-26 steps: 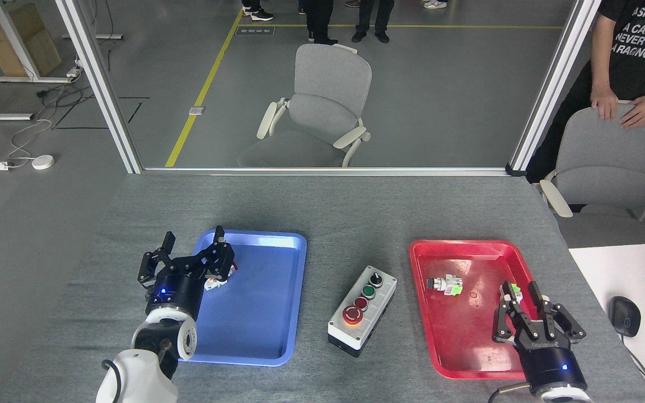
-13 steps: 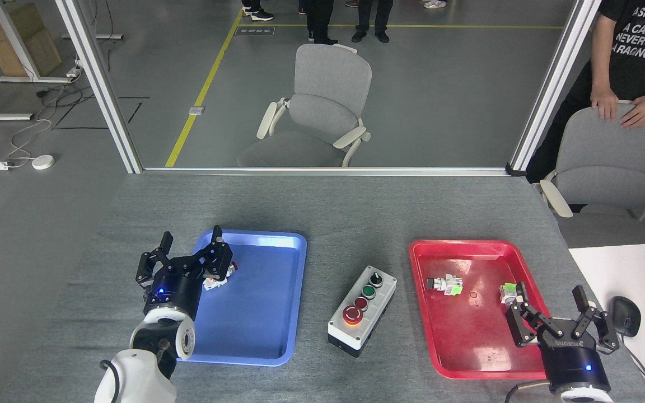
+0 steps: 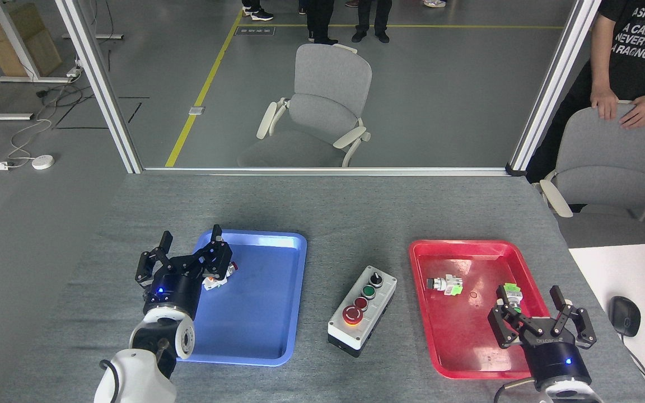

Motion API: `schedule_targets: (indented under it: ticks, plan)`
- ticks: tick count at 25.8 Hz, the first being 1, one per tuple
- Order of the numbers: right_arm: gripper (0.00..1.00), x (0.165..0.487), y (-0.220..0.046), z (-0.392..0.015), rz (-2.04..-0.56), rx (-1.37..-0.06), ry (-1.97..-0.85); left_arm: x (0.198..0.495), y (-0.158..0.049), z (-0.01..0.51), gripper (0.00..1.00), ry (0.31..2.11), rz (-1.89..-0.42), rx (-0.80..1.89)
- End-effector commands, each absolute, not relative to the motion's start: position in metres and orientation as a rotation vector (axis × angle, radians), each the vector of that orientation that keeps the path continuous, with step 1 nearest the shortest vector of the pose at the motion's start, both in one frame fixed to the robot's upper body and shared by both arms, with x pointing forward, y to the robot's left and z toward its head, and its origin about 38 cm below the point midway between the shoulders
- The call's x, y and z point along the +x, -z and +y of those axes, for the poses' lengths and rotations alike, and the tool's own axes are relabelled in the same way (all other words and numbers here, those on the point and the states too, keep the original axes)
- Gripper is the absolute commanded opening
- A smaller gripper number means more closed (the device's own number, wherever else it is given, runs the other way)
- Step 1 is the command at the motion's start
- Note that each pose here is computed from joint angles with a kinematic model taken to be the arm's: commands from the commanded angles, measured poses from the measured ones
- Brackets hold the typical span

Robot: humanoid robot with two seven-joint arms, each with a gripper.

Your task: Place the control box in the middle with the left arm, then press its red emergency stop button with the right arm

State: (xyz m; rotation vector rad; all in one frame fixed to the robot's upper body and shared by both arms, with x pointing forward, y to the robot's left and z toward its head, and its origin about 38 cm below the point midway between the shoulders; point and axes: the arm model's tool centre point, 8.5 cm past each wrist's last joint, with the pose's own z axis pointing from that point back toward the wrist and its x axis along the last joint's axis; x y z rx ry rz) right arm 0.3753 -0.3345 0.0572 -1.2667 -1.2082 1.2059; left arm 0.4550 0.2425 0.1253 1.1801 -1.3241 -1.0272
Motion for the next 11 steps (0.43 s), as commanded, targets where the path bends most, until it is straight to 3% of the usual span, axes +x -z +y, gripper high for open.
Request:
schedule_targets:
  ticks: [1,11]
  plan:
    - [0.98,0.386,-0.057,-0.324,-1.215,-1.260,-1.214,0.454,-0.123,0.244,0.99,1.029,-1.318,1.177]
    - [0.98,0.391,-0.053,-0.293,-1.253,-1.218,-1.239,0.447,-0.112,0.243,0.99,1.034,-1.304,1.161]
